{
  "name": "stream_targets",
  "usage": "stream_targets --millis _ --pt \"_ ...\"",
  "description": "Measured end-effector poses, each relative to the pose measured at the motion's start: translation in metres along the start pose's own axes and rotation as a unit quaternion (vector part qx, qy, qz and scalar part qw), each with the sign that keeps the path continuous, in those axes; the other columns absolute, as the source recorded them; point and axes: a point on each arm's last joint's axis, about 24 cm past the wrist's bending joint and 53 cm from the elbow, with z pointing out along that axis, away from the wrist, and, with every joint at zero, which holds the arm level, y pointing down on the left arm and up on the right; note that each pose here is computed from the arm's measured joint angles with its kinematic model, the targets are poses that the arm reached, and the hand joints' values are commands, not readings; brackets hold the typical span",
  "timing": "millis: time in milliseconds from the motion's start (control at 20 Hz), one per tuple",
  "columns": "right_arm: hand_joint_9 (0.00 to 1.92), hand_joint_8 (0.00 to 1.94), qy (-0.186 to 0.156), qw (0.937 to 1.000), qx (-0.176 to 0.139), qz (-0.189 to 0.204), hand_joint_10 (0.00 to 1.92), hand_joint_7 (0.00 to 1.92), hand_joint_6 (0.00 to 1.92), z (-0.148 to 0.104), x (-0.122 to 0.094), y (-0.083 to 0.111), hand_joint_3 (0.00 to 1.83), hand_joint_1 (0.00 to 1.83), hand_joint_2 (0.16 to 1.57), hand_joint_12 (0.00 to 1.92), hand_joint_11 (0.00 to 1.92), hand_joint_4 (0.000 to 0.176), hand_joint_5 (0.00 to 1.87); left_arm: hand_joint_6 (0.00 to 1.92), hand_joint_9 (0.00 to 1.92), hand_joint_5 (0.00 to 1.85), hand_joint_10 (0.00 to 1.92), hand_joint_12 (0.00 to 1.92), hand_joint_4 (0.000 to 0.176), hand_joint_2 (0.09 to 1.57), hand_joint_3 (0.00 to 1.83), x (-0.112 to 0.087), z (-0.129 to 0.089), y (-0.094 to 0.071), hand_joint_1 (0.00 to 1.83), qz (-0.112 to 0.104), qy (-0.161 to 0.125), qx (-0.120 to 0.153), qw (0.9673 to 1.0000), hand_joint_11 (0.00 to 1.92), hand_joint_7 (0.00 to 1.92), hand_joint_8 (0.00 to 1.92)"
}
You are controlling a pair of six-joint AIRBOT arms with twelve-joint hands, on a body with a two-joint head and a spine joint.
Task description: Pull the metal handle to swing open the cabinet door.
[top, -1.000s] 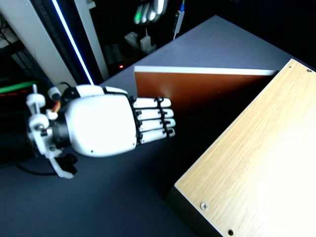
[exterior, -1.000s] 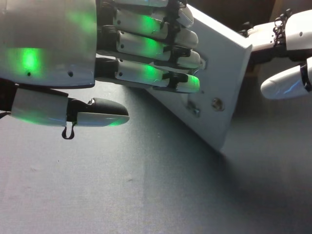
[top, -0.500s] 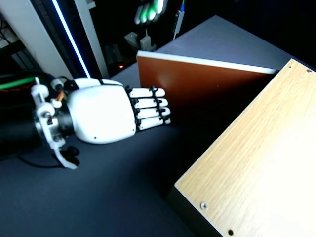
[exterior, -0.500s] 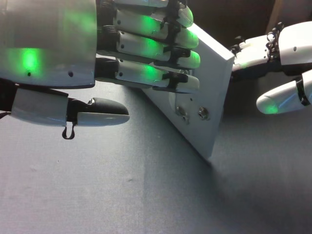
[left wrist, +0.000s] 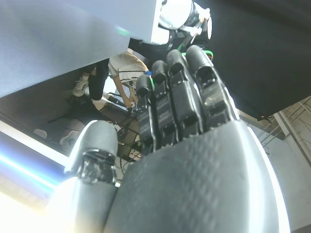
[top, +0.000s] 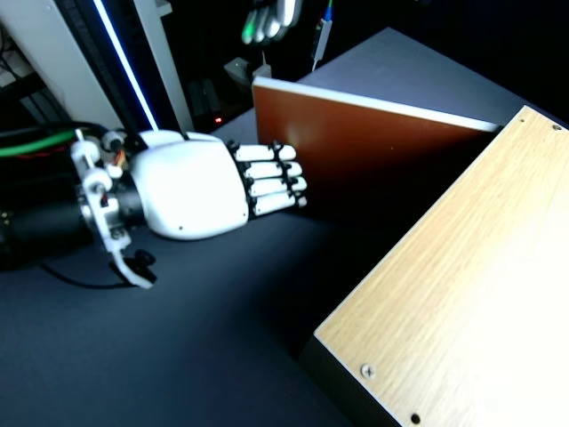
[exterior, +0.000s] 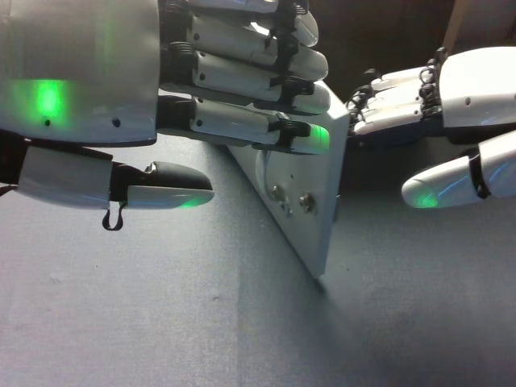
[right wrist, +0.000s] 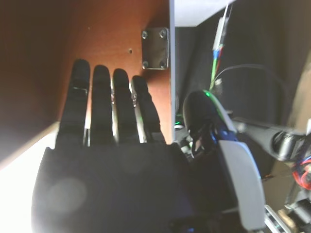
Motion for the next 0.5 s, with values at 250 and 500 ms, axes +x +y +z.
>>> stream_targets --millis 250,500 --pt "0.14 0.00 -0.016 0.9997 -0.014 -0.015 0.00 0.15 0.00 0.006 -0.003 0.009 0.11 0.00 1.57 0.52 0.00 0.000 0.12 0.00 0.36 0.38 0.00 0.79 0.000 1.57 0.13 0.000 0.000 0.000 0.00 0.000 0.000 0.000 1.0000 0.02 0.39 0.00" --pt "0.13 0.00 -0.012 0.9994 -0.024 -0.020 0.00 0.13 0.00 0.016 0.006 0.018 0.11 0.00 1.57 0.49 0.00 0.000 0.11 0.00 0.36 0.38 0.00 0.79 0.000 1.57 0.12 0.000 0.000 0.000 0.00 0.000 0.000 0.000 1.0000 0.02 0.39 0.00"
